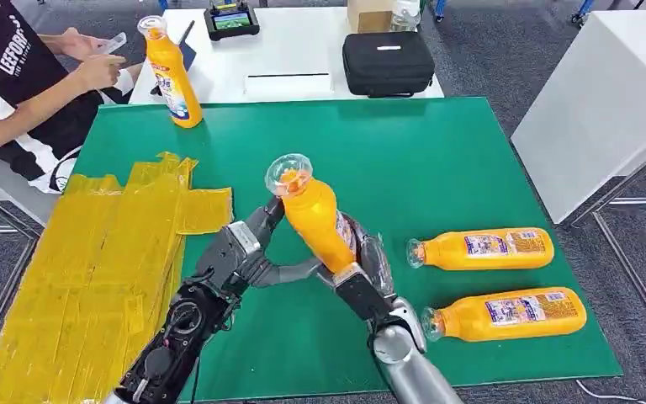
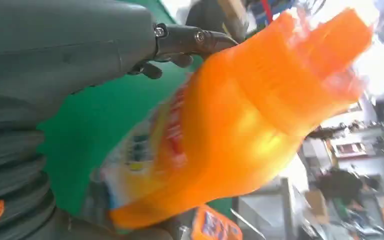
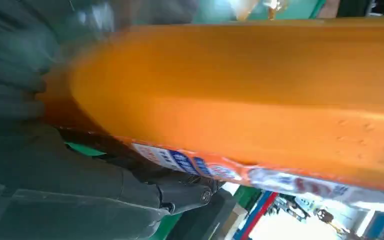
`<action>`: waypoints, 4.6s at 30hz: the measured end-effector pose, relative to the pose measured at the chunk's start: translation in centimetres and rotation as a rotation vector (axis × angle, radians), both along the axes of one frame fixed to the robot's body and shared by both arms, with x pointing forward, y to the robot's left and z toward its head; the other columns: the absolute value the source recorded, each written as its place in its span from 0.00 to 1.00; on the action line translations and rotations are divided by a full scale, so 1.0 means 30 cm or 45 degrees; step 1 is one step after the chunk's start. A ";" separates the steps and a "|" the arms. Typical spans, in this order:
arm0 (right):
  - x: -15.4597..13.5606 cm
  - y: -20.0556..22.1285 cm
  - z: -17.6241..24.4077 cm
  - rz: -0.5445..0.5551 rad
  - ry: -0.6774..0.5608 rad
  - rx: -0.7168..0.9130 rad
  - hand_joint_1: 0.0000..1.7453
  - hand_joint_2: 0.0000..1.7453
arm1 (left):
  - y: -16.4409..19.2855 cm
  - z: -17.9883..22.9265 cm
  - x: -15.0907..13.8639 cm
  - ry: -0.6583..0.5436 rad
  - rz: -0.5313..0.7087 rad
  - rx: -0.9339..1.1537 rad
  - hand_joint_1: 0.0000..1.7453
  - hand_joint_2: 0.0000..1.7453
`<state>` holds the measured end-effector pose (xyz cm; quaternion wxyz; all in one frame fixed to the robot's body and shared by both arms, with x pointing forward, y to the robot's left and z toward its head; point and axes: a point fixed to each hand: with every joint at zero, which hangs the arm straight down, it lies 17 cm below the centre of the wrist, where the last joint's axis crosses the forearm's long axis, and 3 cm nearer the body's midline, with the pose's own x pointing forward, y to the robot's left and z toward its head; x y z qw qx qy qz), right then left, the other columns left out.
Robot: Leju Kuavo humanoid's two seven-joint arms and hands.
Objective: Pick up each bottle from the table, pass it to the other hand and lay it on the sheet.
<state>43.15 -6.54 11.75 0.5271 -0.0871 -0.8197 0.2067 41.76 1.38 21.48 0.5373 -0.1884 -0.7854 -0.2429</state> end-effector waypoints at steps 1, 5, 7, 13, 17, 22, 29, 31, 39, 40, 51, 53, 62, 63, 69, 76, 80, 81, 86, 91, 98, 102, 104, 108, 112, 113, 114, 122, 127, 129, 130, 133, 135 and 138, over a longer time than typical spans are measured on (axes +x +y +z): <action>-0.007 0.018 -0.003 0.012 -0.005 -0.015 1.00 1.00 | -0.002 -0.002 0.001 0.028 -0.019 -0.023 0.00 1.00; -0.030 0.065 -0.018 0.046 -0.004 -0.041 1.00 1.00 | -0.005 -0.017 0.014 0.083 -0.049 -0.055 0.00 1.00; -0.035 0.075 -0.021 0.051 -0.006 -0.051 1.00 1.00 | -0.003 -0.026 0.019 0.102 -0.051 -0.062 0.00 1.00; -0.052 0.106 -0.022 0.073 -0.025 -0.081 1.00 1.00 | 0.001 -0.067 0.048 0.163 -0.031 -0.062 0.01 1.00; -0.055 0.116 -0.026 0.071 -0.015 -0.094 1.00 1.00 | -0.008 -0.103 0.068 0.195 -0.004 -0.055 1.00 1.00; -0.054 0.114 -0.035 0.067 0.002 -0.098 1.00 1.00 | -0.014 -0.119 0.081 0.211 0.017 -0.071 1.00 1.00; -0.053 0.110 -0.039 0.066 0.012 -0.091 1.00 1.00 | -0.011 -0.118 0.093 0.201 0.048 -0.081 1.00 1.00; -0.053 0.110 -0.041 0.068 0.013 -0.090 1.00 1.00 | -0.008 -0.115 0.096 0.196 0.062 -0.089 1.00 1.00; -0.054 0.105 -0.036 0.059 0.001 -0.093 0.00 1.00 | 0.015 -0.114 0.098 0.200 0.110 -0.160 1.00 1.00; -0.056 0.106 -0.031 0.058 -0.008 -0.094 0.00 1.00 | 0.024 -0.112 0.101 0.202 0.124 -0.181 1.00 1.00; -0.093 0.086 0.008 0.034 -0.070 -0.083 0.00 1.00 | 0.226 -0.105 0.195 0.052 0.499 -0.101 1.00 1.00; -0.101 0.063 0.018 0.022 -0.062 -0.057 0.00 1.00 | 0.311 -0.095 0.218 -0.079 0.675 0.037 1.00 1.00; -0.130 -0.070 0.086 -0.077 -0.117 -0.044 0.00 1.00 | 0.598 -0.025 0.253 -0.451 1.125 0.483 1.00 1.00; -0.132 -0.083 0.092 -0.091 -0.123 -0.046 0.00 1.00 | 0.626 -0.016 0.250 -0.497 1.196 0.567 1.00 1.00; -0.146 -0.184 0.058 -0.103 0.049 0.073 0.00 1.00 | 0.733 -0.034 0.240 -0.848 1.408 1.336 1.00 1.00; -0.152 -0.283 0.080 -0.114 0.106 0.160 0.00 1.00 | 0.861 -0.179 0.288 -0.628 1.420 1.576 1.00 1.00; -0.155 -0.307 0.102 -0.123 0.082 0.160 0.00 1.00 | 0.860 -0.223 0.290 -0.609 1.374 1.622 1.00 1.00; -0.155 -0.309 0.106 -0.125 0.075 0.151 0.00 1.00 | 0.863 -0.234 0.292 -0.597 1.365 1.637 1.00 1.00; -0.152 -0.319 0.131 -0.145 0.029 0.068 0.00 1.00 | 0.875 -0.277 0.294 -0.551 1.331 1.683 0.79 1.00; -0.147 -0.329 0.156 -0.161 0.008 0.038 0.00 1.00 | 0.881 -0.303 0.292 -0.522 1.318 1.704 0.00 1.00; -0.142 -0.344 0.175 -0.170 -0.007 0.010 0.00 1.00 | 0.890 -0.361 0.281 -0.464 1.282 1.741 0.00 1.00; -0.140 -0.345 0.174 -0.177 -0.012 -0.021 0.00 1.00 | 0.889 -0.387 0.275 -0.432 1.266 1.749 0.00 1.00; -0.140 -0.342 0.174 -0.178 -0.014 -0.030 0.00 1.00 | 0.889 -0.394 0.274 -0.418 1.261 1.746 0.00 1.00; -0.140 -0.335 0.175 -0.180 -0.022 -0.059 0.00 1.00 | 0.880 -0.417 0.266 -0.400 1.229 1.737 0.00 1.00; -0.139 -0.334 0.176 -0.196 -0.041 -0.114 0.00 1.00 | 0.862 -0.442 0.253 -0.382 1.185 1.710 0.00 1.00; -0.137 -0.338 0.176 -0.203 -0.044 -0.125 0.00 1.00 | 0.861 -0.446 0.252 -0.374 1.181 1.703 0.00 1.00; -0.135 -0.343 0.176 -0.213 -0.047 -0.138 0.00 1.00 | 0.861 -0.450 0.250 -0.364 1.178 1.695 0.00 1.00; -0.132 -0.363 0.197 -0.287 -0.114 -0.263 0.00 1.00 | 0.848 -0.447 0.248 -0.328 1.172 1.599 0.00 1.00; -0.123 -0.404 0.232 -0.436 -0.281 -0.684 0.00 1.00 | 0.774 -0.358 0.233 -0.278 1.107 1.065 0.00 1.00; -0.108 -0.437 0.245 -0.479 -0.320 -0.802 0.00 1.00 | 0.746 -0.274 0.222 -0.272 1.075 0.768 0.00 1.00; -0.099 -0.455 0.254 -0.498 -0.336 -0.838 0.00 1.00 | 0.741 -0.230 0.214 -0.279 1.068 0.654 0.00 1.00; -0.082 -0.496 0.275 -0.535 -0.367 -0.903 0.00 1.00 | 0.735 -0.146 0.200 -0.314 1.058 0.498 0.00 1.00; -0.076 -0.510 0.268 -0.540 -0.371 -0.967 0.00 1.00 | 0.735 -0.110 0.184 -0.314 1.037 0.383 0.00 1.00; -0.040 -0.554 0.223 -0.527 -0.334 -1.182 0.00 1.00 | 0.737 -0.035 0.153 -0.317 0.999 0.187 0.00 1.00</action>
